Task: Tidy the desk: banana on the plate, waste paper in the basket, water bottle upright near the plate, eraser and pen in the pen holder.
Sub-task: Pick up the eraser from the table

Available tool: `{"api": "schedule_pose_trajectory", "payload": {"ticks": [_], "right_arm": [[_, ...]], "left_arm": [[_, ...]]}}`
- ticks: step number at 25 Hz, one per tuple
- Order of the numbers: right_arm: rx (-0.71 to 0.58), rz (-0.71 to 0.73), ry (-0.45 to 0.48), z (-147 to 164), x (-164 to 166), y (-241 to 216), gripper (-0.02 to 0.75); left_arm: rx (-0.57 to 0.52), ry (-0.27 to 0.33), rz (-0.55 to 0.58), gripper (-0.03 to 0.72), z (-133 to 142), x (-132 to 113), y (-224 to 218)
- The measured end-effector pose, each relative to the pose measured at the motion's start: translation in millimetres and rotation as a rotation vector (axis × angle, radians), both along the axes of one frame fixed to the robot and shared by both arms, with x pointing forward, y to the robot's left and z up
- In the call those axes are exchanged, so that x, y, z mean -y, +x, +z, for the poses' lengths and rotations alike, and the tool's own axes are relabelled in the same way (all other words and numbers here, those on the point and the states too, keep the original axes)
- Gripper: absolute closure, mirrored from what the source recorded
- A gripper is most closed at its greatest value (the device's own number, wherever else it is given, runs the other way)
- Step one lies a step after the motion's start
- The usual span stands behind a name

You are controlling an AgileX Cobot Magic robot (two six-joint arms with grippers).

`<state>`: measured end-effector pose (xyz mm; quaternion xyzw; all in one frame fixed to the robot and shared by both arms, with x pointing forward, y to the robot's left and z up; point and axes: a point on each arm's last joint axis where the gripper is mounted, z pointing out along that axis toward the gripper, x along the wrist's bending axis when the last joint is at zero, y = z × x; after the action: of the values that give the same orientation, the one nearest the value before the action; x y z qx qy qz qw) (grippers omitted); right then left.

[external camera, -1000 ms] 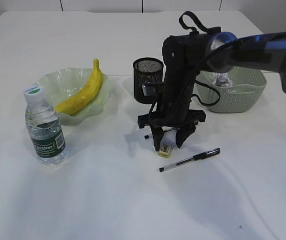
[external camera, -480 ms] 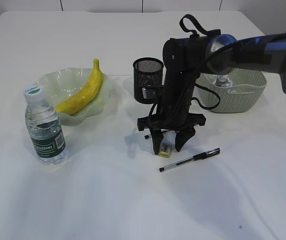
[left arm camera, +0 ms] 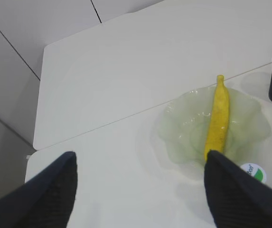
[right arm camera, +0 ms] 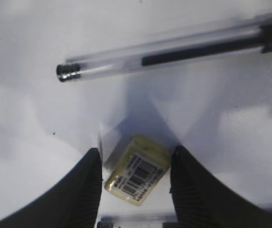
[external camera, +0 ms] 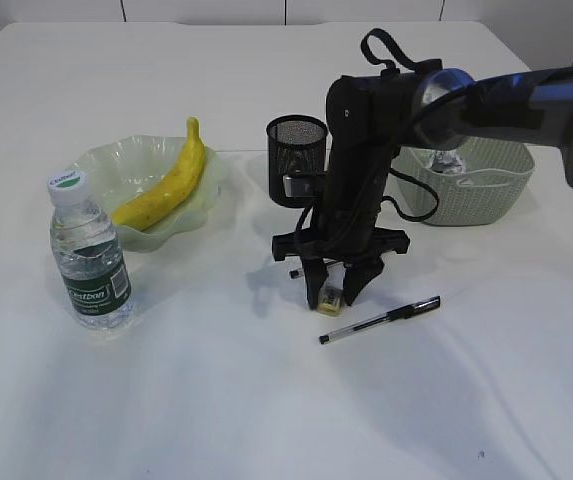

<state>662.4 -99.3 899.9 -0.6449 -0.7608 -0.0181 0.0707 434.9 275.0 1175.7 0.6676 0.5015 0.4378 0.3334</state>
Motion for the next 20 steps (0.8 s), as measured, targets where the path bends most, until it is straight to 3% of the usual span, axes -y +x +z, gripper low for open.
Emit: {"api": "schedule_pose_trajectory", "payload": {"ticks": [13, 20], "right_arm": [[-0.002, -0.002, 0.004, 0.1, -0.3, -0.1, 0.507], [-0.002, -0.002, 0.004, 0.1, -0.3, -0.1, 0.517]], "left_arm": [[0.0, 0.002, 0.0, 0.096, 0.0, -0.1, 0.0], [0.001, 0.003, 0.001, 0.096, 0.1, -0.2, 0.0]]}}
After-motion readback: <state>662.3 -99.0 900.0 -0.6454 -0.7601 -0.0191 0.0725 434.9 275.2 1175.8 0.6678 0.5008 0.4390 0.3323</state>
